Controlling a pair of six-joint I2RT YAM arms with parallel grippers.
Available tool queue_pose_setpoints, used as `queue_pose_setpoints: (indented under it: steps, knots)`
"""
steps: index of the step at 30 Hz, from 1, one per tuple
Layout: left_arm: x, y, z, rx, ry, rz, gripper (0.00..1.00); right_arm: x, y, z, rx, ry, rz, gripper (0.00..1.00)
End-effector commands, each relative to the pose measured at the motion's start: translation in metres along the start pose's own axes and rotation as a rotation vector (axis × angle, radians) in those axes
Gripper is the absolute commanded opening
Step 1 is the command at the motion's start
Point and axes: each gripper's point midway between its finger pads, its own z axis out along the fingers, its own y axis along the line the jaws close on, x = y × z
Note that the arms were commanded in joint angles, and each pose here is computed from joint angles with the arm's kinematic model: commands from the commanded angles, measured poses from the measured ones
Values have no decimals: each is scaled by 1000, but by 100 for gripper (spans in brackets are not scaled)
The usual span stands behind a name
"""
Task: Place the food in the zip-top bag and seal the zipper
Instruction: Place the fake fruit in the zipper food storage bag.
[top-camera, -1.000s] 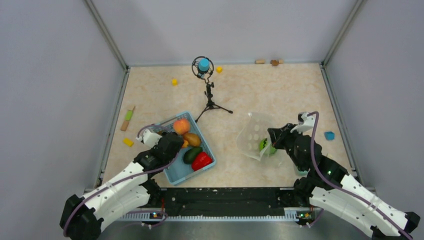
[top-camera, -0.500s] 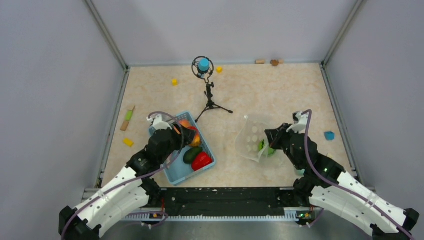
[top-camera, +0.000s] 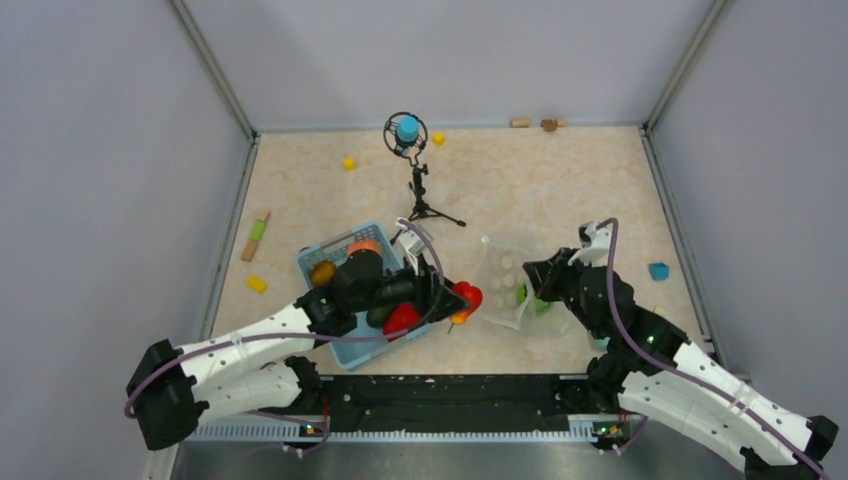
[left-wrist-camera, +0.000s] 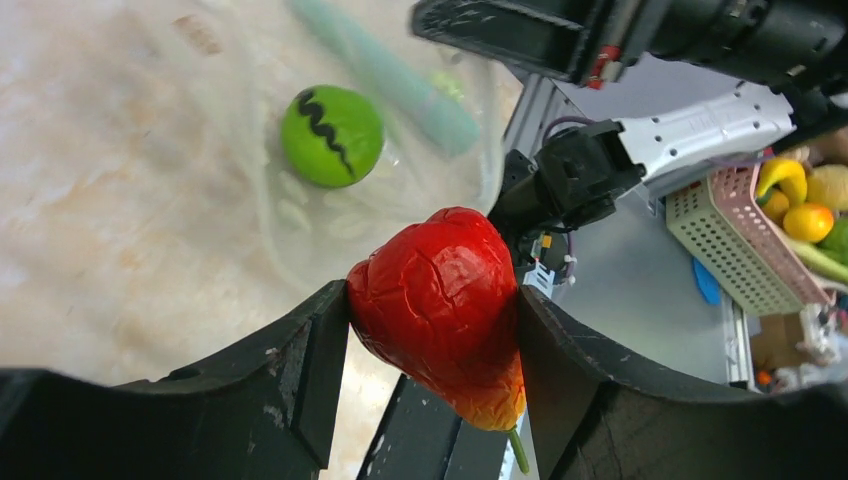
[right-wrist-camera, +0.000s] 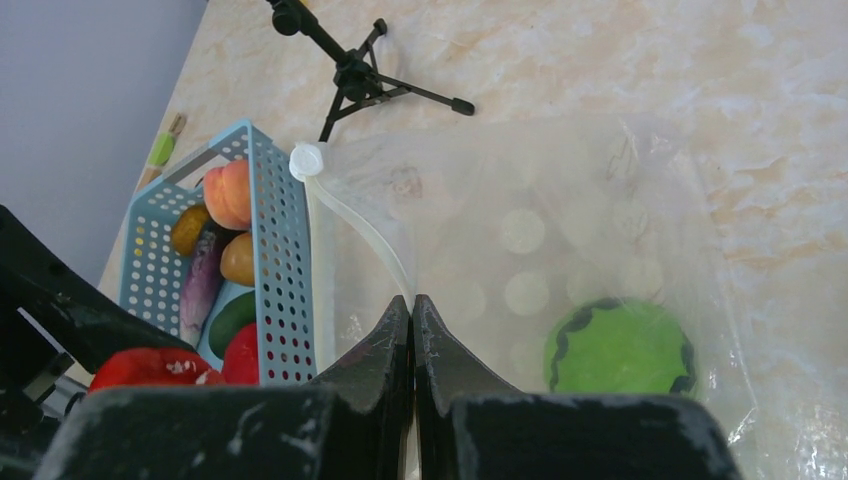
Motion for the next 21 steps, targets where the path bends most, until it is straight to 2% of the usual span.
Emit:
queue_pose_setpoints:
  steps: [1, 8, 16, 19, 21]
  knots:
    - [-34, -31, 25, 51, -74, 168, 7, -17, 14, -3, -47, -37, 18, 0]
    - [-40, -3, 67, -85, -64, 106, 7, -18, 18, -6, -73, -37, 27, 0]
    - [-48, 13, 103, -148, -97, 80, 9, -18, 22, -7, -96, -34, 36, 0]
    - [-56, 31, 111, -271, -159, 62, 13, -18, 20, -6, -86, -36, 36, 0]
    - [-56, 35, 116, -305, -172, 61, 22, -18, 22, -6, -90, -33, 35, 0]
